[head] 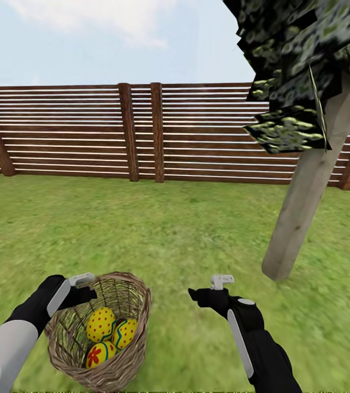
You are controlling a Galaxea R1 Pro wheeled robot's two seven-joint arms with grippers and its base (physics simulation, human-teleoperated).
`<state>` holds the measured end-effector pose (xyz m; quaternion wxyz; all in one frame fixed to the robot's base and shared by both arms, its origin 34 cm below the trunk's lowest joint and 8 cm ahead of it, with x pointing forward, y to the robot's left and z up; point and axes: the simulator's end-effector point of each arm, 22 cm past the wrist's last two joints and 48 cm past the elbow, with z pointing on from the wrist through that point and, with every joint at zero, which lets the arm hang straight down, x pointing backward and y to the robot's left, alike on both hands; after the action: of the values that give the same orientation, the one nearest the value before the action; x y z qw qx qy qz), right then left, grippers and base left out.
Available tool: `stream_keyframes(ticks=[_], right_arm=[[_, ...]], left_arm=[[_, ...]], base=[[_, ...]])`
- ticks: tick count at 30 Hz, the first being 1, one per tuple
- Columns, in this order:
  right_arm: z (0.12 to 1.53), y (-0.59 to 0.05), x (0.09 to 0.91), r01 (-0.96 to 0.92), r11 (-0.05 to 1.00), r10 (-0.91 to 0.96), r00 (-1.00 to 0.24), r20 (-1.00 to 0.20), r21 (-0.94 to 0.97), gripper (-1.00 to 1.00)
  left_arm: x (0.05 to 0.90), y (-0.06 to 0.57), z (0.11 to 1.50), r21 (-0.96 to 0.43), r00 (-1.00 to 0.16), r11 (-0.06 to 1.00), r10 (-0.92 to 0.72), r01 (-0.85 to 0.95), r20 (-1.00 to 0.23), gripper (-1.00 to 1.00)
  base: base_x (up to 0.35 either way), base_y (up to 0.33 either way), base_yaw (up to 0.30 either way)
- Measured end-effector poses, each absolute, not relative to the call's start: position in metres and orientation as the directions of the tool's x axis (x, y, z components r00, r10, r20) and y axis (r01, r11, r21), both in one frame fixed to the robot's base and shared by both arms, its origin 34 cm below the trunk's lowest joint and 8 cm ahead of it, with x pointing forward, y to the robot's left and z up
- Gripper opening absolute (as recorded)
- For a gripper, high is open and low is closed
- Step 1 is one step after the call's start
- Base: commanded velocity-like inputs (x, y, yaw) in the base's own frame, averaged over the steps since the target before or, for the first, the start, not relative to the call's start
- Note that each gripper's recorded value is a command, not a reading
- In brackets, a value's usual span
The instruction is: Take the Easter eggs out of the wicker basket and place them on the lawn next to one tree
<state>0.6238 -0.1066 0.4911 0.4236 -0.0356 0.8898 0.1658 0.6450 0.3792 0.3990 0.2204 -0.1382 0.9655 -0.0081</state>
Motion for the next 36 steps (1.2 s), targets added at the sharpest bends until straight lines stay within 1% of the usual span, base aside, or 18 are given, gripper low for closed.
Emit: stream_keyframes(ticks=[5, 14, 21, 25, 36], right_arm=[[0.479, -0.107, 0.623, -0.198, 0.942, 0.077, -0.654, -0.752, 0.269, 1.0], [0.459, -0.107, 0.622, -0.188, 0.942, 0.077, -0.681, -0.728, 0.276, 1.0], [0.442, -0.103, 0.619, -0.188, 0.941, 0.07, -0.703, -0.707, 0.281, 1.0], [0.433, -0.102, 0.618, -0.187, 0.941, 0.067, -0.715, -0.696, 0.283, 1.0], [0.407, -0.101, 0.614, -0.175, 0.941, 0.066, -0.746, -0.663, 0.29, 1.0]], left_arm=[[0.643, 0.37, 0.385, -0.07, -0.884, 0.971, -0.236, -0.228, -0.403, 1.0], [0.638, 0.365, 0.363, -0.064, -0.902, 0.974, -0.224, -0.216, -0.368, 1.0], [0.636, 0.348, 0.346, -0.108, -0.915, 0.975, -0.22, -0.194, -0.339, 1.0], [0.633, 0.343, 0.336, -0.104, -0.925, 0.979, -0.2, -0.175, -0.325, 1.0], [0.643, 0.345, 0.316, -0.091, -0.909, 0.982, -0.189, -0.167, -0.372, 1.0]], base=[[0.0, 0.0, 0.0], [0.0, 0.0, 0.0], [0.0, 0.0, 0.0], [0.0, 0.0, 0.0], [0.0, 0.0, 0.0]])
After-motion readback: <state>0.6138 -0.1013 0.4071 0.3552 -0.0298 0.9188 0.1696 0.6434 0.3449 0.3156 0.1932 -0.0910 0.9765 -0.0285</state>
